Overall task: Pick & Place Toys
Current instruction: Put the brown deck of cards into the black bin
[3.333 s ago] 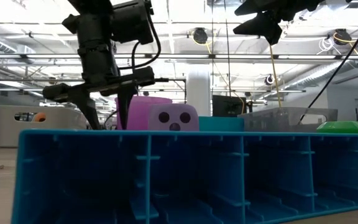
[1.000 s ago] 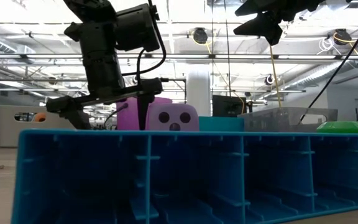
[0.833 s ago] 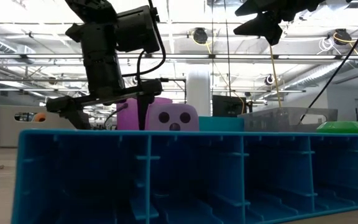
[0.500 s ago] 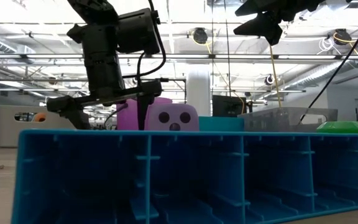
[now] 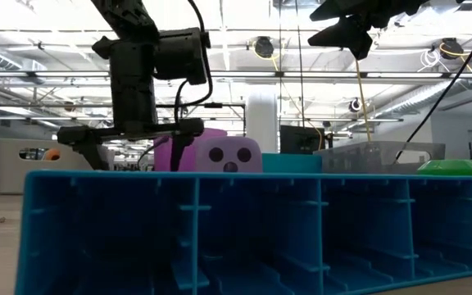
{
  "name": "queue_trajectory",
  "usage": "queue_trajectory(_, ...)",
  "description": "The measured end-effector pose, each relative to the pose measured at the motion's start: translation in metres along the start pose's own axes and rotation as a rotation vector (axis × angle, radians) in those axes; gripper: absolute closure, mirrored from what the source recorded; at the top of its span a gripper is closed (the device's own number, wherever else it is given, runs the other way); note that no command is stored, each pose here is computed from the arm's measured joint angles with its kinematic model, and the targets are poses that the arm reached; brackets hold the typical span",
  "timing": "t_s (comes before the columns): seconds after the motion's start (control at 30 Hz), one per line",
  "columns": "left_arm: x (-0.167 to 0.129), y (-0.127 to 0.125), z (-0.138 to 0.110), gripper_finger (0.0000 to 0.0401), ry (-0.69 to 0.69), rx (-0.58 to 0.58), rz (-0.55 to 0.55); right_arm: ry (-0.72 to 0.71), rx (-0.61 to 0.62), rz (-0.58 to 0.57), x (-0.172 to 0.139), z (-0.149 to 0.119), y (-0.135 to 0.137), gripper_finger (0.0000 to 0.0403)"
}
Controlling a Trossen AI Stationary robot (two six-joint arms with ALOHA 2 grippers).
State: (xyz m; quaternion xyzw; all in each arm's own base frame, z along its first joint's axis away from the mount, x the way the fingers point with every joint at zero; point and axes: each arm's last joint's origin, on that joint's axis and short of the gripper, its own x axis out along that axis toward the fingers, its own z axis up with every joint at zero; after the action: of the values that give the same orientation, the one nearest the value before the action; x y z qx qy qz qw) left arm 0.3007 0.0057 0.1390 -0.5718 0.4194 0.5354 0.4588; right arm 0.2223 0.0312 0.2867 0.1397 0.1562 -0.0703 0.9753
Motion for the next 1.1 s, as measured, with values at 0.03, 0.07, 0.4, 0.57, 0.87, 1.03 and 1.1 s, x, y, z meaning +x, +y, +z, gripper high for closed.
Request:
queue_trajectory(0.03,0.0001,0.0006,0.0017,0.0004,0.002,-0.006,0.01,0.0,0.0,0.0,0.0,0.0,0.0,0.0193)
queue_trajectory(0.07,0.0002,0.0009,0.003,0.0004,0.007,-0.012,0.016,0.0,0.0,0.0,0.0,0.0,0.0,0.0193)
queue_trajectory(0.4,0.0008,0.0006,0.0013,0.0004,0.033,-0.086,0.014,0.0,0.0,0.0,0.0,0.0,0.0,0.0193)
queue_trajectory(0.57,0.0008,0.0009,0.0008,0.0004,0.032,-0.134,0.016,0.0,0.0,0.0,0.0,0.0,0.0,0.0193)
queue_trajectory(0.87,0.0008,0.0007,0.0001,0.0004,0.056,-0.155,0.021,0.0,-0.003,-0.001,0.0,0.0,0.0,0.0193)
queue_trajectory(1.03,0.0008,0.0008,-0.0002,0.0004,0.071,-0.162,0.025,-0.001,-0.003,-0.001,0.0,0.0001,0.0,0.0193)
queue_trajectory(1.1,0.0008,0.0008,-0.0005,0.0007,0.079,-0.164,0.027,-0.001,-0.003,-0.002,0.0,0.0001,0.0,0.0193)
